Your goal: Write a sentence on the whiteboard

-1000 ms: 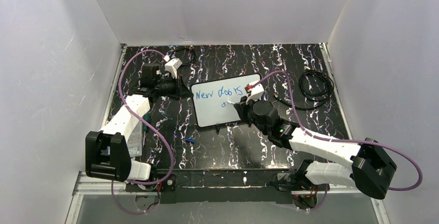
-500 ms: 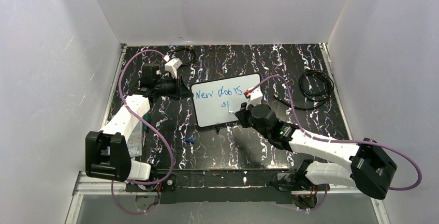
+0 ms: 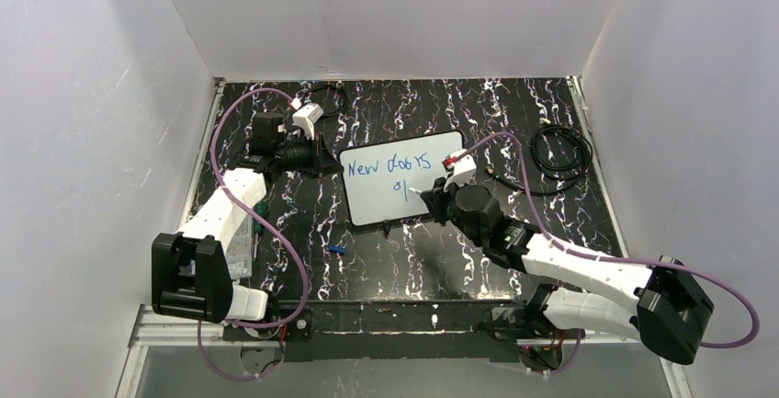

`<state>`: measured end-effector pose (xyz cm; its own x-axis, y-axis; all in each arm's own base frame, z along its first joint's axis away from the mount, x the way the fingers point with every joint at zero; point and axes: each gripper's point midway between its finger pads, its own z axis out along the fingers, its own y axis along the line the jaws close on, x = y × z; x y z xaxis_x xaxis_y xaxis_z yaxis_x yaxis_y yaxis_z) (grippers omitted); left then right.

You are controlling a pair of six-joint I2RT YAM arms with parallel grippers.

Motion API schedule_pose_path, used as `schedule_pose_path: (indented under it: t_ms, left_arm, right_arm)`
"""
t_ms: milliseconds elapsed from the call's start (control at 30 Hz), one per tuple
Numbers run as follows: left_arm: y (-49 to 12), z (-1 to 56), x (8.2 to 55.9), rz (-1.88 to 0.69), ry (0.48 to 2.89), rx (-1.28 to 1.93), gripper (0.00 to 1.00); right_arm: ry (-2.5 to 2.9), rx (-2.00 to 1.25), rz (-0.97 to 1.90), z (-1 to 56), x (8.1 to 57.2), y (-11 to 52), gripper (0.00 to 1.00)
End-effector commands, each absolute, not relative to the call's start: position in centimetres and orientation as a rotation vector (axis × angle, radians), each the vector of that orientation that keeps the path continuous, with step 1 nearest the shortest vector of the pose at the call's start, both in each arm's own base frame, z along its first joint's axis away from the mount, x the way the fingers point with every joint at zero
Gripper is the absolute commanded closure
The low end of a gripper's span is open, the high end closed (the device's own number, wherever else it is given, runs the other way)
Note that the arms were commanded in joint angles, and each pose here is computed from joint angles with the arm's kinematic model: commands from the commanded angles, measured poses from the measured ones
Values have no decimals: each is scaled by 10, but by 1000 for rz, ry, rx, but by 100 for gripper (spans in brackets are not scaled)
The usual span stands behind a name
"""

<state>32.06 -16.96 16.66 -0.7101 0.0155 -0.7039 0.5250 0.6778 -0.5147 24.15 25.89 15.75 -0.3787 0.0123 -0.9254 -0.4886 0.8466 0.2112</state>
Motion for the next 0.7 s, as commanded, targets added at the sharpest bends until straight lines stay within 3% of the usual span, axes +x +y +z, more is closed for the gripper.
schedule_pose_path:
  t_ms: [0,667]
  left_arm:
    - [-175,182,314,-980,2153,456,100]
    - [-175,182,314,-979,2153,457,100]
  right_arm:
    - [1756,-262,550,201,263,263,99]
    - [1757,-250,499,200,272,263,99]
